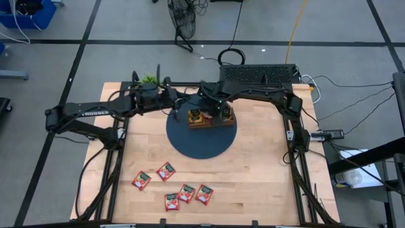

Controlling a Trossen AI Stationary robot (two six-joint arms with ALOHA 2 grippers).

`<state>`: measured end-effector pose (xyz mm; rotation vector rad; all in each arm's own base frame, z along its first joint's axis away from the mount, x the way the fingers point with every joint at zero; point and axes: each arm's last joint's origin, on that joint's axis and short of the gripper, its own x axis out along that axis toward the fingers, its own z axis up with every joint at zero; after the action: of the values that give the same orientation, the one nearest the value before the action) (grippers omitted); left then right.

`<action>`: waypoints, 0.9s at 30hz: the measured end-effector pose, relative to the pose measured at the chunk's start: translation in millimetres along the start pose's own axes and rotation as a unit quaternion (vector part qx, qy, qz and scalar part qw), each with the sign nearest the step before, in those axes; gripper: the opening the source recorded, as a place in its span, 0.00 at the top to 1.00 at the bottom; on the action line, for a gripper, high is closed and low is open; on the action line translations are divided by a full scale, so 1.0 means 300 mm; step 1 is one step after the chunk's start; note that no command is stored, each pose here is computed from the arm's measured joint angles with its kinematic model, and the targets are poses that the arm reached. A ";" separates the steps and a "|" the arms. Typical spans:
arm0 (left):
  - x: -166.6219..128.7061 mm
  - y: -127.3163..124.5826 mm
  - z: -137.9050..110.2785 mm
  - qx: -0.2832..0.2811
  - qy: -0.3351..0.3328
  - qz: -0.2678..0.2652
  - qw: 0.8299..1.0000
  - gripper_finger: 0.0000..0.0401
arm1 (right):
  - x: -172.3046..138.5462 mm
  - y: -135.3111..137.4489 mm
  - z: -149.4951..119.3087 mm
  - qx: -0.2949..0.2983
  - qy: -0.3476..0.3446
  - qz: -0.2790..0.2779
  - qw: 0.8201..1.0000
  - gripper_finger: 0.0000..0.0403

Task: Pick & Place Tea
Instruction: Put the red tea bag into the middle section of the wooden organizer

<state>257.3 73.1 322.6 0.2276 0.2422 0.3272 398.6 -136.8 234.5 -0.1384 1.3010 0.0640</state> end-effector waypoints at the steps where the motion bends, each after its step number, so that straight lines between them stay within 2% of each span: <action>1: -0.008 0.003 0.006 -0.001 -0.004 0.003 1.000 0.90 | 0.011 0.003 -0.007 -0.001 0.007 0.002 1.000 1.00; 7: -0.038 0.011 0.022 -0.013 -0.013 0.009 1.000 0.90 | 0.056 0.016 -0.038 0.004 0.035 0.010 0.999 1.00; 16: -0.043 0.012 0.023 -0.015 -0.012 0.008 1.000 0.90 | 0.056 0.016 -0.043 0.009 0.061 -0.047 0.997 1.00; 21: -0.043 0.012 0.026 -0.015 -0.016 0.009 1.000 0.90 | 0.053 0.025 -0.026 0.004 0.047 -0.064 0.997 1.00; 27: -0.042 0.010 0.018 -0.019 -0.004 0.006 1.000 0.90 | 0.054 0.036 0.018 -0.016 -0.002 -0.085 0.996 1.00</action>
<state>246.2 70.6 331.0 0.1927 0.2272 0.3435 406.6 -125.9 219.5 -0.2758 1.2793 -0.0601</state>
